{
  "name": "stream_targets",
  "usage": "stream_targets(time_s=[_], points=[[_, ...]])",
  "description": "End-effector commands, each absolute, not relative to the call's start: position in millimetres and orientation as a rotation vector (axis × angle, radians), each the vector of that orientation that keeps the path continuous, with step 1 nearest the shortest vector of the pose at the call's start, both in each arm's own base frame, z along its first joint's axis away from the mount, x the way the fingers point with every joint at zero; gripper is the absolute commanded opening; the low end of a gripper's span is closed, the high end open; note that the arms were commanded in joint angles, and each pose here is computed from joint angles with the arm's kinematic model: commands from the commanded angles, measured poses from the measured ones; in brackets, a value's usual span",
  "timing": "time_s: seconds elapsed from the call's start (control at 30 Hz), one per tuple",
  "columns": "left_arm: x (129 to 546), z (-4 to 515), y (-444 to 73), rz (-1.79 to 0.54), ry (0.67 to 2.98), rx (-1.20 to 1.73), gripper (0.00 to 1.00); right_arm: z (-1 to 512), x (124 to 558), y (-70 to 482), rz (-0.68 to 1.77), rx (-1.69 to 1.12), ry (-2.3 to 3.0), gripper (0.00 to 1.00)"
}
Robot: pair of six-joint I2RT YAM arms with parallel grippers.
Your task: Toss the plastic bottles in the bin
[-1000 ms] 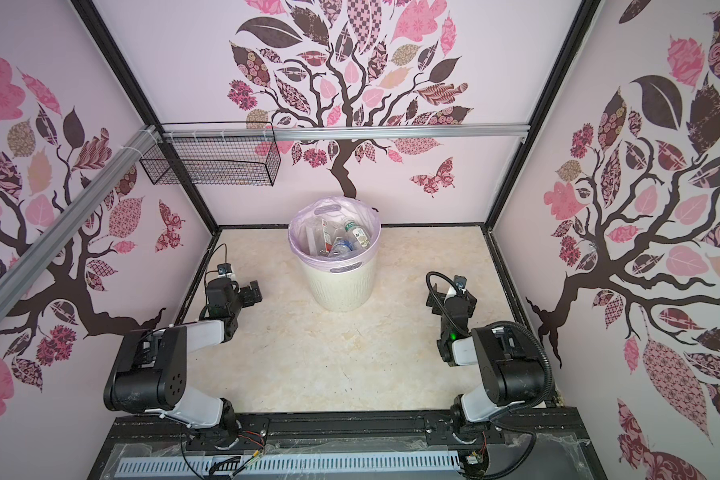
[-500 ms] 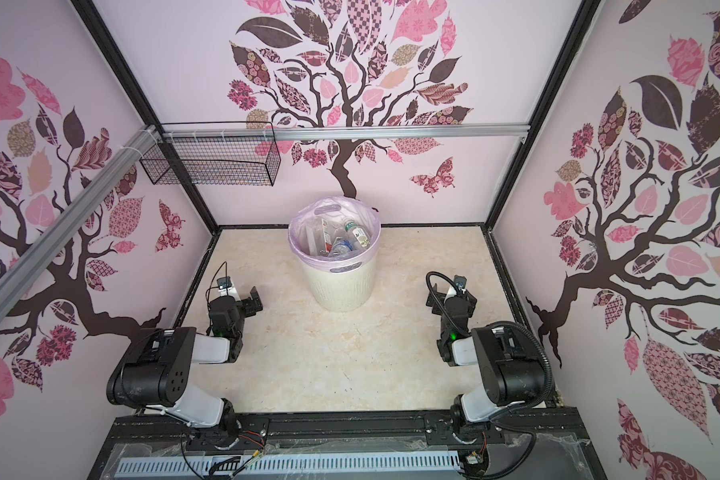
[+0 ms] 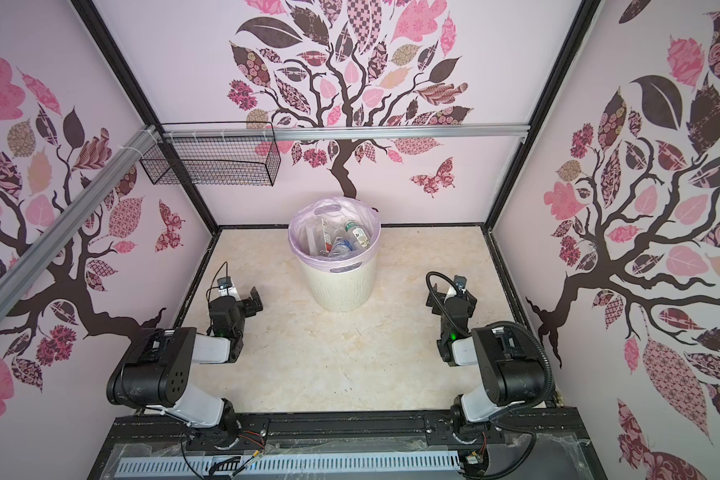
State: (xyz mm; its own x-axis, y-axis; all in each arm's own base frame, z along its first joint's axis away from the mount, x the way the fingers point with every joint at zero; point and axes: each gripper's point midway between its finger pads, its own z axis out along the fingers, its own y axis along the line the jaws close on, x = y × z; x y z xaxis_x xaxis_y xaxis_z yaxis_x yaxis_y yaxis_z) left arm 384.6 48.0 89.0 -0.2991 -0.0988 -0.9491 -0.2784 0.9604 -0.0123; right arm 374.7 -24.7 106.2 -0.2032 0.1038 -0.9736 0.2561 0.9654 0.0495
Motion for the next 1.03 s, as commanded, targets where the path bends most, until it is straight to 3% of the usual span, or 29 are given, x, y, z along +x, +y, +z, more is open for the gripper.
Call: stream_targets(time_s=[0.0,1.0], points=[[391.3,103.2,48.3,0.187,1.837,-0.270,0.98,113.3,380.8,-22.8,-0.126,0.269,1.747,1.00],[391.1,102.9,48.3,0.188,1.837,-0.270,0.98,112.6,380.5,-22.7,-0.125,0.269,1.749,0.99]])
